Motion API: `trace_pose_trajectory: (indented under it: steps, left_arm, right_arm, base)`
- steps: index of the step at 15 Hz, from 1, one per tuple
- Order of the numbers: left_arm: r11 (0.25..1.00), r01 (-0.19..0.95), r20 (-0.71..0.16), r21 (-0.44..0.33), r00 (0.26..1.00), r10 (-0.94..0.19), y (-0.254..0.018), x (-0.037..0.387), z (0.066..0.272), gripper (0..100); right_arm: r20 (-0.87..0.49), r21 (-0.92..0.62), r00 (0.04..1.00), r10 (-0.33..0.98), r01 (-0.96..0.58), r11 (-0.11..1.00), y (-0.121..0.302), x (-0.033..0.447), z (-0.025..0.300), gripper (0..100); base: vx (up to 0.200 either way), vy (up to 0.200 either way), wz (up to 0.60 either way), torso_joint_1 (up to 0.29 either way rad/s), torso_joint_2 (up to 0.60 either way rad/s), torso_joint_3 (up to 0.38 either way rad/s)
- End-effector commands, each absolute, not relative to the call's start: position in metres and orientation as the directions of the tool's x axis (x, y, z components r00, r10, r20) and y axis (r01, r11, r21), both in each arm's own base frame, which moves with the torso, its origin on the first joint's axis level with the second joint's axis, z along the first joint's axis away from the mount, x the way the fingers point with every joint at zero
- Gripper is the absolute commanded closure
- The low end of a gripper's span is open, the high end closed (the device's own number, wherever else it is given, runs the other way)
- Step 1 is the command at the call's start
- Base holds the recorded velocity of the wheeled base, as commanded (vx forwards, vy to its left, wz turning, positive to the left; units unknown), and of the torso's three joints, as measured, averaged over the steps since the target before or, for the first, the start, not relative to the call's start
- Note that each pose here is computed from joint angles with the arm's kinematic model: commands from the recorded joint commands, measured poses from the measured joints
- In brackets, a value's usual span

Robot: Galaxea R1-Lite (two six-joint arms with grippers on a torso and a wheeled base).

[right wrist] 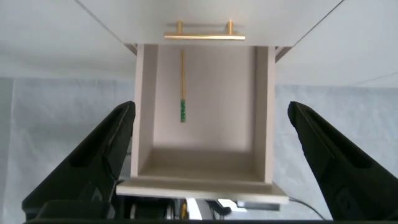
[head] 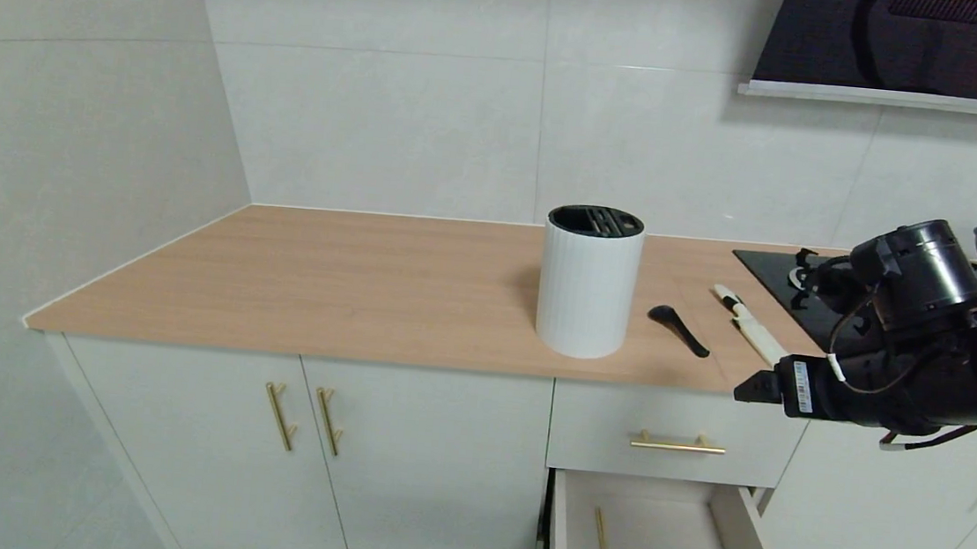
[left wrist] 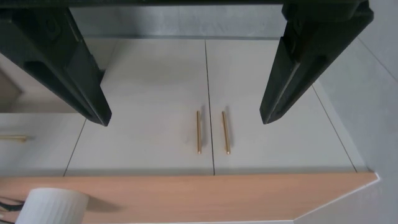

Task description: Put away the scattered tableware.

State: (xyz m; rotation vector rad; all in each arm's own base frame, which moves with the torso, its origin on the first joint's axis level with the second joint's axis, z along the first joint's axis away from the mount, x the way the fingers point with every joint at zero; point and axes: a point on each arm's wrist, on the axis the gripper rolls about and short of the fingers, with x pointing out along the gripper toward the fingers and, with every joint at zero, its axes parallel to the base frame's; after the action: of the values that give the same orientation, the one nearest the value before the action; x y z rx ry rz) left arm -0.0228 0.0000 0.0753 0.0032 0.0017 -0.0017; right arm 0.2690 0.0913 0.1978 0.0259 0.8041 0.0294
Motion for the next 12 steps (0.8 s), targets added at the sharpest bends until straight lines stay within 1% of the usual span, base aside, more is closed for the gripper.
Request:
trace_pose_trajectory:
  steps: [1, 3, 4, 5, 6, 7, 8, 9, 10, 12]
  left_arm:
    - [1.000, 0.002, -0.002, 0.003, 1.000, -0.002, 0.000, -0.023, 0.075, 0]
    - [1.000, 0.002, -0.002, 0.002, 1.000, -0.002, 0.000, -0.023, 0.075, 0]
    - [1.000, 0.002, -0.002, 0.003, 1.000, -0.002, 0.000, -0.023, 0.075, 0]
    - [1.000, 0.002, -0.002, 0.003, 1.000, -0.002, 0.000, -0.023, 0.075, 0]
    - [1.000, 0.002, -0.002, 0.002, 1.000, -0.002, 0.000, -0.023, 0.075, 0]
    - [1.000, 0.002, -0.002, 0.002, 1.000, -0.002, 0.000, -0.023, 0.075, 0]
    - [1.000, 0.002, -0.002, 0.003, 1.000, -0.002, 0.000, -0.023, 0.075, 0]
    - [1.000, 0.002, -0.002, 0.003, 1.000, -0.002, 0.000, -0.023, 0.075, 0]
    - [1.000, 0.002, -0.002, 0.003, 1.000, -0.002, 0.000, -0.023, 0.075, 0]
    - [1.000, 0.002, -0.003, 0.003, 1.000, -0.002, 0.000, -0.023, 0.075, 0]
  right_arm:
    - [-0.728, 0.019, 0.685, 0.035, -0.031, 0.999, 0.091, 0.270, 0.192, 0]
    - [-0.727, -0.003, 0.685, 0.040, -0.062, 0.998, 0.097, 0.285, 0.174, 0]
    - [-0.714, -0.028, 0.699, 0.034, -0.077, 0.997, 0.097, 0.301, 0.165, 0]
    - [-0.691, -0.033, 0.722, 0.036, -0.081, 0.996, 0.096, 0.310, 0.164, 0]
    - [-0.632, -0.025, 0.771, 0.071, -0.113, 0.993, 0.094, 0.337, 0.165, 0]
    - [-0.609, -0.011, 0.786, 0.109, -0.146, 0.989, 0.090, 0.354, 0.167, 0]
    - [-0.590, 0.002, 0.792, 0.156, -0.192, 0.981, 0.089, 0.371, 0.169, 0]
    - [-0.591, -0.011, 0.790, 0.166, -0.214, 0.977, 0.088, 0.381, 0.164, 0]
    - [-0.582, -0.067, 0.794, 0.175, -0.261, 0.963, 0.089, 0.395, 0.160, 0]
    - [-0.581, -0.079, 0.797, 0.167, -0.259, 0.963, 0.088, 0.410, 0.153, 0]
  base:
    - [0.000, 0.000, 0.00, 0.061, -0.11, -0.061]
    - [0.000, 0.000, 0.00, 0.021, -0.04, -0.018]
    - [0.000, 0.000, 0.00, 0.000, 0.00, 0.000]
    - [0.000, 0.000, 0.00, 0.000, 0.00, 0.000]
    - [0.000, 0.000, 0.00, 0.000, 0.00, 0.000]
    - [0.000, 0.000, 0.00, 0.000, 0.00, 0.000]
    - [0.000, 0.000, 0.00, 0.000, 0.00, 0.000]
    - [0.000, 0.000, 0.00, 0.000, 0.00, 0.000]
    - [0.000, 0.000, 0.00, 0.000, 0.00, 0.000]
    - [0.000, 0.000, 0.00, 0.000, 0.00, 0.000]
